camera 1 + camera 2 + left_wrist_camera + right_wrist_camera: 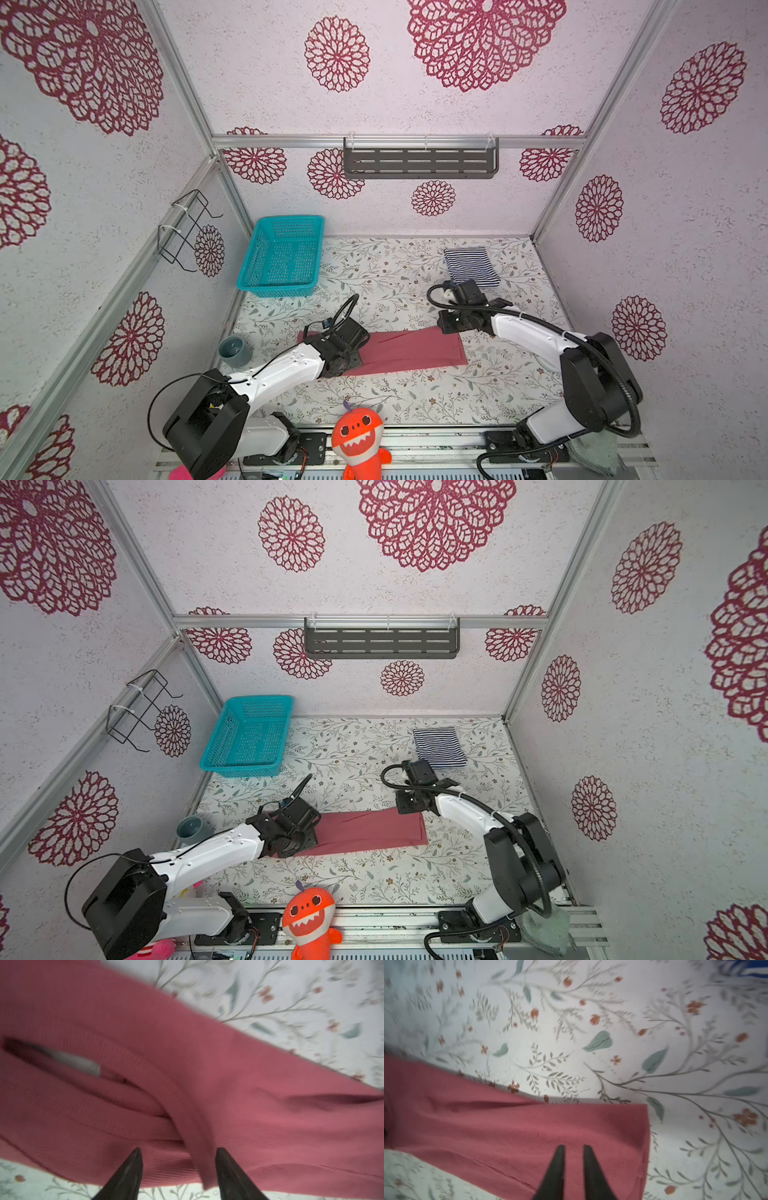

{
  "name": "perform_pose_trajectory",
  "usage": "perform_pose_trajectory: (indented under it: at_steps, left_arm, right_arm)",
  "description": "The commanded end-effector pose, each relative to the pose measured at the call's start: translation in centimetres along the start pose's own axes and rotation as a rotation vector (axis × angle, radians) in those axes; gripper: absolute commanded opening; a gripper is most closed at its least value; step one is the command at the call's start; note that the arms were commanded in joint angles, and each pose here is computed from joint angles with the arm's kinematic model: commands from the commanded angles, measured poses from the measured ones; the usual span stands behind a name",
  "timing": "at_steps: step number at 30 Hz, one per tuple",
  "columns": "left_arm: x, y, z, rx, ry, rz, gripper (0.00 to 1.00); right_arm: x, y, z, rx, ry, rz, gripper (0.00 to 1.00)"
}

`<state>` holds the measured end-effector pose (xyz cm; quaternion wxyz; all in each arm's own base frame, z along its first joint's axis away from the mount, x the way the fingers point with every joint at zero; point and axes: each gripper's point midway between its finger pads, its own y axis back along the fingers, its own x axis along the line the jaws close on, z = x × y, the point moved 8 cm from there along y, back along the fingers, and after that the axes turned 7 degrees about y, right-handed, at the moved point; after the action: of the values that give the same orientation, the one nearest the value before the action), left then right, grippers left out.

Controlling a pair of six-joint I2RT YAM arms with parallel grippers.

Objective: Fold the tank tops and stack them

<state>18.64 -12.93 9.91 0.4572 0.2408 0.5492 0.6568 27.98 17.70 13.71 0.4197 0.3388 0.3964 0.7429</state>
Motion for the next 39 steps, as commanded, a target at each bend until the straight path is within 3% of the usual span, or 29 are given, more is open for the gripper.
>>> perform_pose_trajectory:
  at_steps: [1, 8, 12, 20, 25, 29, 31, 33, 36, 39]
  left_arm:
    - [-0.4, -1.3, 0.1, 0.011, 0.091, -0.044, 0.52]
    - [-1.0, -5.0, 0.5, 0.001, 0.149, -0.056, 0.44]
    - [-3.0, -6.9, 2.2, 0.011, 0.1, -0.05, 0.45]
    - [-10.2, -10.7, 9.6, 0.16, -0.197, -0.091, 0.53]
    - [-15.4, -12.6, 13.7, 0.234, -0.515, -0.097, 0.61]
    - [-17.8, -11.2, 17.6, 0.135, -0.597, -0.093, 0.65]
    - [-18.5, -9.2, 19.6, 0.075, -0.587, -0.118, 0.7]
    - [-18.8, -6.8, 20.7, 0.018, -0.581, -0.126, 0.74]
    - [-18.6, -4.2, 20.9, -0.027, -0.529, -0.16, 0.76]
    - [-17.3, -3.7, 19.3, -0.003, -0.446, -0.179, 0.73]
  right_arm:
    - [-0.8, -1.2, -0.7, 0.045, 0.014, -0.08, 0.01]
    - [-2.7, -3.0, -2.9, 0.094, -0.025, -0.191, 0.01]
    - [-3.9, -2.5, -5.2, 0.106, -0.096, -0.236, 0.02]
    - [-4.0, -1.8, -10.4, 0.064, -0.33, -0.197, 0.04]
    - [0.2, -1.4, -10.6, -0.019, -0.359, -0.022, 0.09]
    - [3.7, 0.3, -7.5, -0.054, -0.251, 0.061, 0.22]
    - [3.8, 1.7, -6.0, -0.055, -0.198, 0.026, 0.33]
    - [3.1, 3.0, -5.0, -0.047, -0.155, -0.048, 0.38]
    - [1.7, 3.7, -4.2, -0.034, -0.125, -0.085, 0.39]
    - [0.5, 3.0, -3.7, -0.01, -0.104, -0.06, 0.32]
